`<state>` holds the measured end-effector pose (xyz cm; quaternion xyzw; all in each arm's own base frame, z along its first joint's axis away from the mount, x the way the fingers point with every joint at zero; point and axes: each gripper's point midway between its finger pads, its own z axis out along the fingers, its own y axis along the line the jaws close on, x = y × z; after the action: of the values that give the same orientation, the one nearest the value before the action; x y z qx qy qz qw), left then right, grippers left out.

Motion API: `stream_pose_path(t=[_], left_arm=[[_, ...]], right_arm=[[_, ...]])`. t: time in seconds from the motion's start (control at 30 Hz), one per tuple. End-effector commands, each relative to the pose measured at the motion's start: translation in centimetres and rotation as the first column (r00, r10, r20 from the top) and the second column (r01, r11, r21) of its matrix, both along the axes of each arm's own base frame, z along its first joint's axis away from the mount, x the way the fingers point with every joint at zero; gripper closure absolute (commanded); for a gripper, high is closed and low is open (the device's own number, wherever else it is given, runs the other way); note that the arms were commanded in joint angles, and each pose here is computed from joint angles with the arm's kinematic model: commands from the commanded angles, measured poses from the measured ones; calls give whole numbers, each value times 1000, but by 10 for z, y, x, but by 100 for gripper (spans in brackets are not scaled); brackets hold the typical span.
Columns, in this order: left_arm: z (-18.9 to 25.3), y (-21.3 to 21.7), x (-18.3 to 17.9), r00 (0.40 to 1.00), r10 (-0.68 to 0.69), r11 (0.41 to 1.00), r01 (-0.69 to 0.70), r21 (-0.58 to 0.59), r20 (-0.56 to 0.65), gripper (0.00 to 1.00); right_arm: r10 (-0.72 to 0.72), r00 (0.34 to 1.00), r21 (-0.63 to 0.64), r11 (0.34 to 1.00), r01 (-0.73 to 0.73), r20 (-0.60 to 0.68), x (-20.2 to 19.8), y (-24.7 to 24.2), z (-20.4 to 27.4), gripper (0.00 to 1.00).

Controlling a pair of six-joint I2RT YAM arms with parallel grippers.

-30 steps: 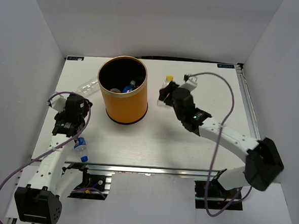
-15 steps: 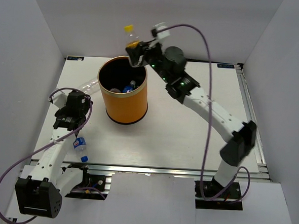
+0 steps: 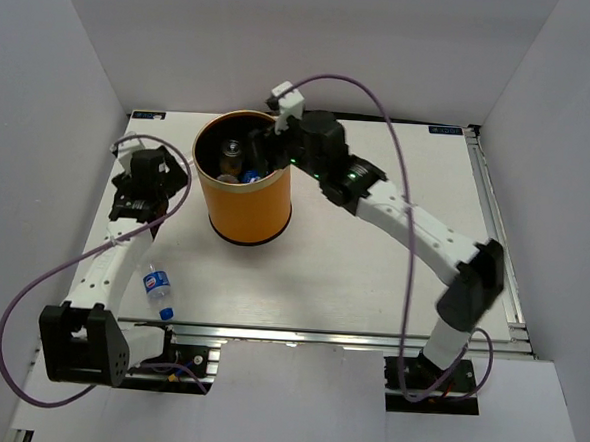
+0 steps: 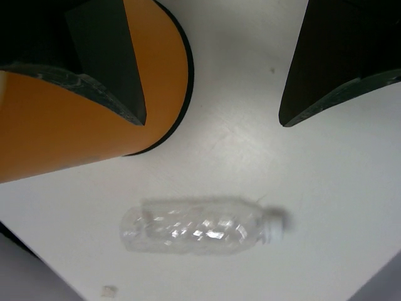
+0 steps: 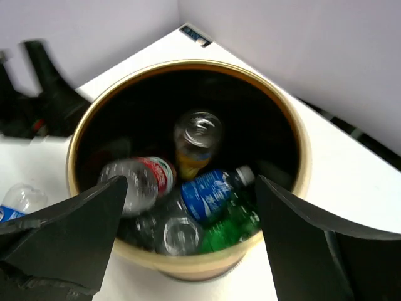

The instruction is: Put the plastic bottles in the bin

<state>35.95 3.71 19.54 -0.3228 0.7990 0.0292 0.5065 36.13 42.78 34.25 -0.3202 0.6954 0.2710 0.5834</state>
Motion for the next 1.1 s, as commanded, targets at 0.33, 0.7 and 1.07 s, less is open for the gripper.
stream_pose_path(t=[0.33, 0.7, 1.07], left_arm=[[79, -21, 125, 776, -619, 769, 565, 299, 123, 2], [1, -28, 115, 348, -910, 290, 922, 256, -223, 2], [-74, 3, 171, 462, -841, 446, 886, 122, -282, 2]], right_arm=[[-236, 957, 203, 958, 200, 168, -67, -167, 29, 11], [-269, 963, 171, 950, 262, 24, -71, -203, -31, 10], [-213, 976, 134, 969, 205, 47, -90, -221, -65, 11]])
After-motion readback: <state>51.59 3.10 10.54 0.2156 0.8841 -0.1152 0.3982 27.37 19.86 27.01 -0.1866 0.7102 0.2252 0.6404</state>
